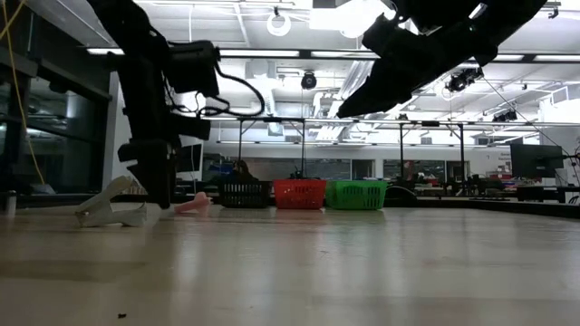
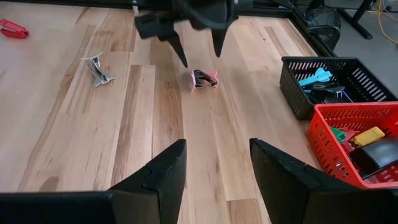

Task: Pick and place Stapler, Stapler remover, tape
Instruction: Put the pink staple remover into the black bin

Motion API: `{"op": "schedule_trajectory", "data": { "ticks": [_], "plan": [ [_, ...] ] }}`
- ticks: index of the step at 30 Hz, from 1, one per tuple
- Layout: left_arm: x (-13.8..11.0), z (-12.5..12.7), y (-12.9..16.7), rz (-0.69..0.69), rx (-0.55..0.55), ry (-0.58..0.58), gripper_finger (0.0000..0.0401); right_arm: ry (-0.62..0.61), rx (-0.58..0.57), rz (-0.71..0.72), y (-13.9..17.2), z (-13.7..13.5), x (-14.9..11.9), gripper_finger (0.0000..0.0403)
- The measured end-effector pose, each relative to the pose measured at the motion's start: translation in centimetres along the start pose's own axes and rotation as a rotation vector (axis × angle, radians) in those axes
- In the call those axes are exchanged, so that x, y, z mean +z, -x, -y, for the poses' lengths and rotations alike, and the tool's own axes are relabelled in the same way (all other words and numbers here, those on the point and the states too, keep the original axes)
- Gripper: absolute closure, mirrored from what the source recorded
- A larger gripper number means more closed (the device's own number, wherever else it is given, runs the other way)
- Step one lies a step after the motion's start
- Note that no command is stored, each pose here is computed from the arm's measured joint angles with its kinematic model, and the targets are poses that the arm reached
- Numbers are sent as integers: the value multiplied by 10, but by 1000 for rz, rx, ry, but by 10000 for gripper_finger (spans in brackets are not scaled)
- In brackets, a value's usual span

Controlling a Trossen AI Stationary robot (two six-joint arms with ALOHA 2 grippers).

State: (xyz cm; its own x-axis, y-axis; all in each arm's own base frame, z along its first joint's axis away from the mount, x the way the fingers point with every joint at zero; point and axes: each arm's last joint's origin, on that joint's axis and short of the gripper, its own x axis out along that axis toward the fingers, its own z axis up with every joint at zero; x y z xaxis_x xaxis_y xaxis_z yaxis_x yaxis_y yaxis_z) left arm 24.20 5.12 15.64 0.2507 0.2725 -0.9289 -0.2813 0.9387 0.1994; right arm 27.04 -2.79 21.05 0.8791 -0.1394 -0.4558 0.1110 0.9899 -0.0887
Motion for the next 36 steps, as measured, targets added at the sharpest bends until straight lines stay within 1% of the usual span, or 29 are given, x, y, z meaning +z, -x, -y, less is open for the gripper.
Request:
{"op": "schedule_trajectory", "data": {
  "ticks": [9,16,21,27,32,36],
  "plan": [
    [1,5,-16,-42,-34,-18,103,1,1,-14,0,0,-1,231],
    [11,6,-17,52,-88,1,103,0,1,-14,0,0,-1,231],
    [13,7,-17,75,-104,9,103,0,1,-14,0,0,-1,231],
    [18,8,-17,125,-138,44,103,0,1,-14,0,0,-1,231],
    [18,9,-21,114,-141,63,103,0,1,-14,0,0,-1,231],
    [18,11,-27,94,-159,63,123,-3,1,-15,0,0,-1,231]
  ]
}}
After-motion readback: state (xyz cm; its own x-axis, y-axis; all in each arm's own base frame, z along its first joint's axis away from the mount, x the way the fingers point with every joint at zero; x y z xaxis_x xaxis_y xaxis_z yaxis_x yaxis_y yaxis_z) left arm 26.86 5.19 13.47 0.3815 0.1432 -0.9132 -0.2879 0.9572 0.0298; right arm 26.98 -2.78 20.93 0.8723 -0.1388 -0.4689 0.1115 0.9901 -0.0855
